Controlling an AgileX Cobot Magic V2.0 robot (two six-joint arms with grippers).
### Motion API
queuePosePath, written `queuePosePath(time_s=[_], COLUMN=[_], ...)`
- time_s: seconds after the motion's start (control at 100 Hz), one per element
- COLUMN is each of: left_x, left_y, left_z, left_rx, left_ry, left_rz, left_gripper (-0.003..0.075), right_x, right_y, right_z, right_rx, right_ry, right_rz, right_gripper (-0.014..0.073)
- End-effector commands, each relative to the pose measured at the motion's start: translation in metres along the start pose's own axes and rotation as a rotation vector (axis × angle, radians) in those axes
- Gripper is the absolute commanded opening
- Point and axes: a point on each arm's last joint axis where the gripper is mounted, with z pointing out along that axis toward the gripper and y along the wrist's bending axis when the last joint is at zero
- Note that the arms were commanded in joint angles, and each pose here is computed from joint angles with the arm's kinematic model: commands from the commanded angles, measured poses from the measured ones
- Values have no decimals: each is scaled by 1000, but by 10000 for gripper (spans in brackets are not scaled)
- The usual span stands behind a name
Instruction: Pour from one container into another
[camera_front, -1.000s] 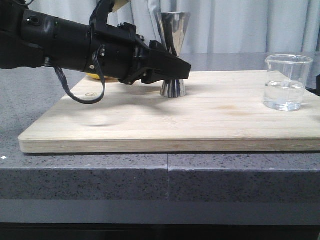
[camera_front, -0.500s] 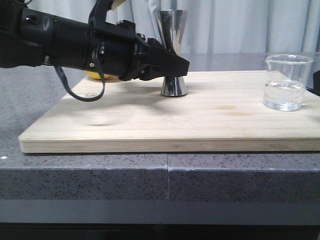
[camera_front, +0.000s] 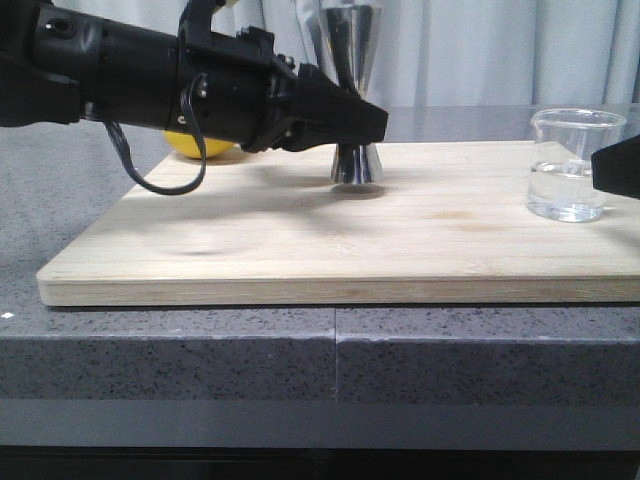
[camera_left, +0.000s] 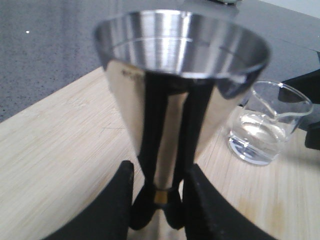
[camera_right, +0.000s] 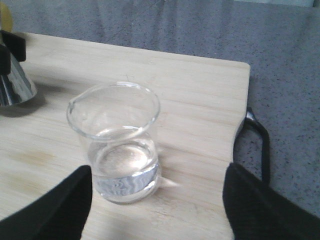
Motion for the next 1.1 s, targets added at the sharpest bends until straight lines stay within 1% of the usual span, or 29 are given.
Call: queuePosePath(time_s=[0.0,0.22,0.64,1.09], left_x=[-38,-40,-41,-40], left_y=[-12,-13,-15,-15], left_z=[-11,-11,-12,-12], left_rx=[45,57,80,84], left_ry=[-138,-148,-154,-148], left_rz=[20,20,26,32], left_gripper=[-21,-21,-21,-21], right_x=[-17,-20,-10,-4], right_y=[2,5,8,9], right_z=[2,5,24,37], right_rx=[-24,-53,-103,-118], right_ry=[-125,-182,-196,-205], right_rz=[-19,-32,-10,4], right_gripper=[495,495,495,495])
